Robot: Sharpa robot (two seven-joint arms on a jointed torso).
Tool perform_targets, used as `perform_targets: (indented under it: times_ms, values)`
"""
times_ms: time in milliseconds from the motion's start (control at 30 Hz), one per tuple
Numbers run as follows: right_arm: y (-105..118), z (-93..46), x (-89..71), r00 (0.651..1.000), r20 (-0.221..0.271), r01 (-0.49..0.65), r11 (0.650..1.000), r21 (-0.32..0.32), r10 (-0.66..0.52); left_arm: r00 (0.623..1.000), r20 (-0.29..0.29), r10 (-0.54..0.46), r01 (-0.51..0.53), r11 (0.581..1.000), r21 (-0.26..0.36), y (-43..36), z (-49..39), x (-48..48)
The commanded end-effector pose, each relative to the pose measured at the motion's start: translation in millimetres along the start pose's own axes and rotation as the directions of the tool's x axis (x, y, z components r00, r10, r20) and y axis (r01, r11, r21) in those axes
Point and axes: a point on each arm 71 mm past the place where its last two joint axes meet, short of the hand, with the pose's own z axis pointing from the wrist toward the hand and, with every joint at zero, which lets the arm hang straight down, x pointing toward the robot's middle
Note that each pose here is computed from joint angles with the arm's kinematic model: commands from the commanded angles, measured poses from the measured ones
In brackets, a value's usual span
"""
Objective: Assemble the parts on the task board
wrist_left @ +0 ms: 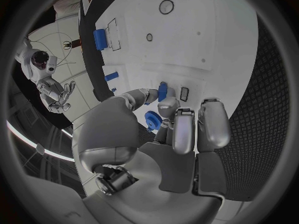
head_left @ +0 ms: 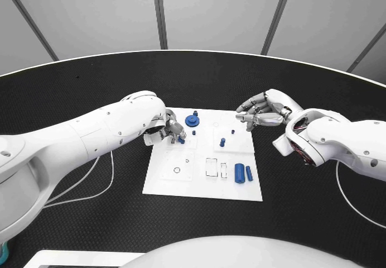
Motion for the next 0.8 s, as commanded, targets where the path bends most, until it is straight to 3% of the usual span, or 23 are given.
perform_targets:
  times_ms: [33, 800]
  values:
    - [0.0, 0.1, 0.1, 1.000, 0.000, 0.000, 1.000, 0.000, 0.000, 1.000, 0.001, 0.001, -0.001, 1.000, -0.001, -0.8, 0.0, 0.2]
    - [0.0, 0.3, 0.4, 1.000, -0.004, 0.000, 1.000, 0.001, 0.000, 1.000, -0.010, 0.029, -0.029, 0.999, -0.013, -4.2, -0.1, 2.8]
